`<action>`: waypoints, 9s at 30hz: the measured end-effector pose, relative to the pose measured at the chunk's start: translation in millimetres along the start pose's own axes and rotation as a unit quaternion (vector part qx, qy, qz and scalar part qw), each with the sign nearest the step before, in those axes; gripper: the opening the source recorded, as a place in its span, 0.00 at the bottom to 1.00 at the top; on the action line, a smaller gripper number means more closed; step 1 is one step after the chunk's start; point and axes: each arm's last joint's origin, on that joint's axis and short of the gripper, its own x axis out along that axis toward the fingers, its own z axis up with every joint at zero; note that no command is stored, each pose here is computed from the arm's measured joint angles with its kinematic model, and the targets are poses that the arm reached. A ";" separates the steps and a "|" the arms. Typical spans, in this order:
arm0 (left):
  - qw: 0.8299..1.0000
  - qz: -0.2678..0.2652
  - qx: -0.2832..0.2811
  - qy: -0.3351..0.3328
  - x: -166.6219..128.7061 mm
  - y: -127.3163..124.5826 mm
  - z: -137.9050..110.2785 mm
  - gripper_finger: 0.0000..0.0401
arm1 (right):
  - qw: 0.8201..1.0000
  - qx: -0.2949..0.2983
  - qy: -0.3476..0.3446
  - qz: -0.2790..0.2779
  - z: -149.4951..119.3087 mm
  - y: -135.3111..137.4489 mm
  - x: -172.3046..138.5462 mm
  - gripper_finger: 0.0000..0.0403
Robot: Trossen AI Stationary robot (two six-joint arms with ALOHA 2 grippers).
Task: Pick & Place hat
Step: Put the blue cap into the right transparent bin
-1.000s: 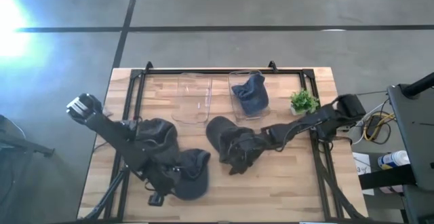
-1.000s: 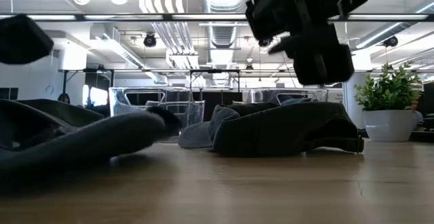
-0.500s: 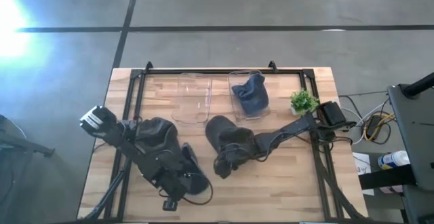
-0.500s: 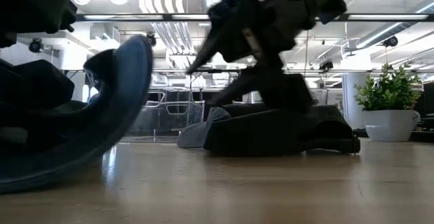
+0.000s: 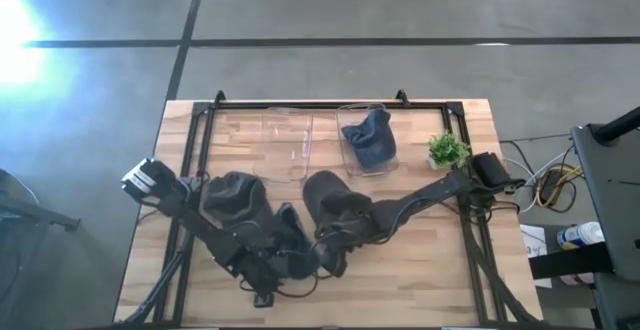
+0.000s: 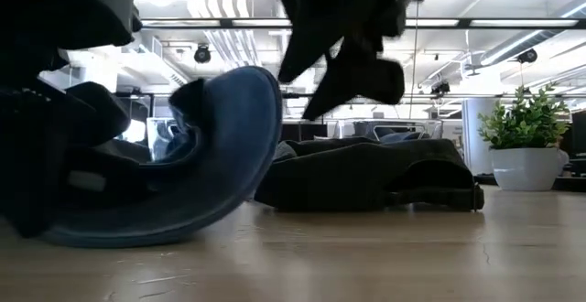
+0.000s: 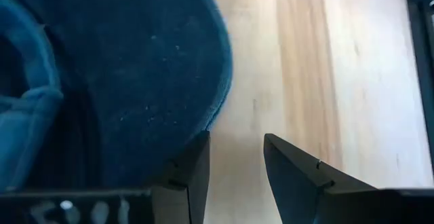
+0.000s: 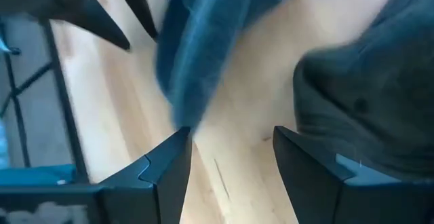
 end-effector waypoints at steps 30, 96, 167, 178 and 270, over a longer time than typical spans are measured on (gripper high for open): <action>0.996 -0.020 -0.043 -0.071 27.1 12.3 12.8 0.34 | 0.979 0.105 -0.159 -0.068 -57.8 -34.3 18.3 0.50; 0.907 0.191 -0.216 -0.306 -169.0 2.3 66.5 0.34 | 0.672 -0.382 -0.012 -0.635 23.0 -61.6 -173.9 0.03; 0.911 0.285 -0.209 -0.211 -113.2 69.0 37.7 0.34 | 0.842 -0.361 0.227 -0.331 72.7 -63.4 -111.1 0.38; 0.910 0.283 -0.213 -0.214 -113.2 68.8 38.0 0.34 | 0.924 0.105 -0.024 -0.367 49.9 -56.5 -175.7 0.37; 0.941 0.270 -0.160 -0.125 -111.3 76.3 35.2 0.34 | 0.739 0.468 -0.388 -0.290 -6.4 -98.4 -81.7 0.03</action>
